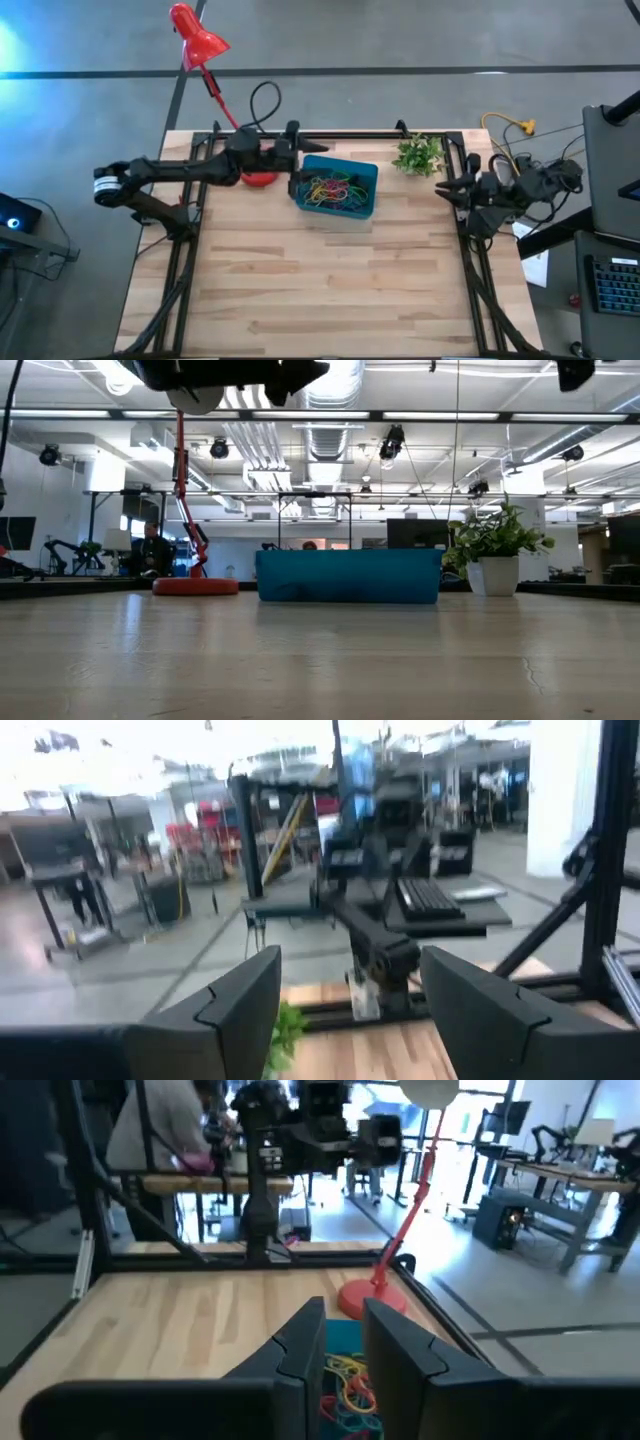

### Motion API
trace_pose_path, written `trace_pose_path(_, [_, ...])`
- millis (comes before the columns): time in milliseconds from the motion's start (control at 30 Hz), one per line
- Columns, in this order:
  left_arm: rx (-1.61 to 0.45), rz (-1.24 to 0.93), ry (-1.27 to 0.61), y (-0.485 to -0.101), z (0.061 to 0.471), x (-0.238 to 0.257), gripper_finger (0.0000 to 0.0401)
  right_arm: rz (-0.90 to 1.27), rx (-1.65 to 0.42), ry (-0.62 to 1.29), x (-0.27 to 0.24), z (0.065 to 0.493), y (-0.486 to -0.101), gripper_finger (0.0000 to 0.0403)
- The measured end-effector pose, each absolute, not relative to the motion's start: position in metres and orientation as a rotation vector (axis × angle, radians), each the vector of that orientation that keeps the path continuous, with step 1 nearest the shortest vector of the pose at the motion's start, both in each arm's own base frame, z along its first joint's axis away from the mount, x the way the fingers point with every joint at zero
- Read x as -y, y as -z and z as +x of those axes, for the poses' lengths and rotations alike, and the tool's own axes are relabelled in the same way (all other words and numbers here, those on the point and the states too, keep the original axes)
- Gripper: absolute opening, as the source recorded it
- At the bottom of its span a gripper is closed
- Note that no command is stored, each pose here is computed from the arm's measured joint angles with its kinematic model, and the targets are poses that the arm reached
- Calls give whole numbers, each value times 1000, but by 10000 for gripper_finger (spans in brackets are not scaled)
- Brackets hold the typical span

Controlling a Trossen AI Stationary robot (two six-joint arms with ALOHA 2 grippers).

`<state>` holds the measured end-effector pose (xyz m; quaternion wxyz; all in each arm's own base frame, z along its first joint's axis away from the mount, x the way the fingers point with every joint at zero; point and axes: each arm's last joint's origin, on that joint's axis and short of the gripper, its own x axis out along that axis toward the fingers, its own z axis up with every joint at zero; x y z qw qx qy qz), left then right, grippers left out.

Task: Pick and place rubber bands into bin
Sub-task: Return to Home Position

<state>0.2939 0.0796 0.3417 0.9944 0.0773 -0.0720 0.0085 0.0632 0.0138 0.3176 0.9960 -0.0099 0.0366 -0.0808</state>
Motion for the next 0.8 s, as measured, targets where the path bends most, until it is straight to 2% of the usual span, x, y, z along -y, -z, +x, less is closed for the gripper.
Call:
trace_pose_path(267, [284,195,-20,-326,282,-79,224,113,75,138,2,33,-287,42])
trace_pose_path(500, [268,207,104,-323,283,-77,224,100,48,138,1,34,-286,32])
trace_pose_path(800, [263,167,124,-321,283,-77,224,120,20,168,5,28,-286,31])
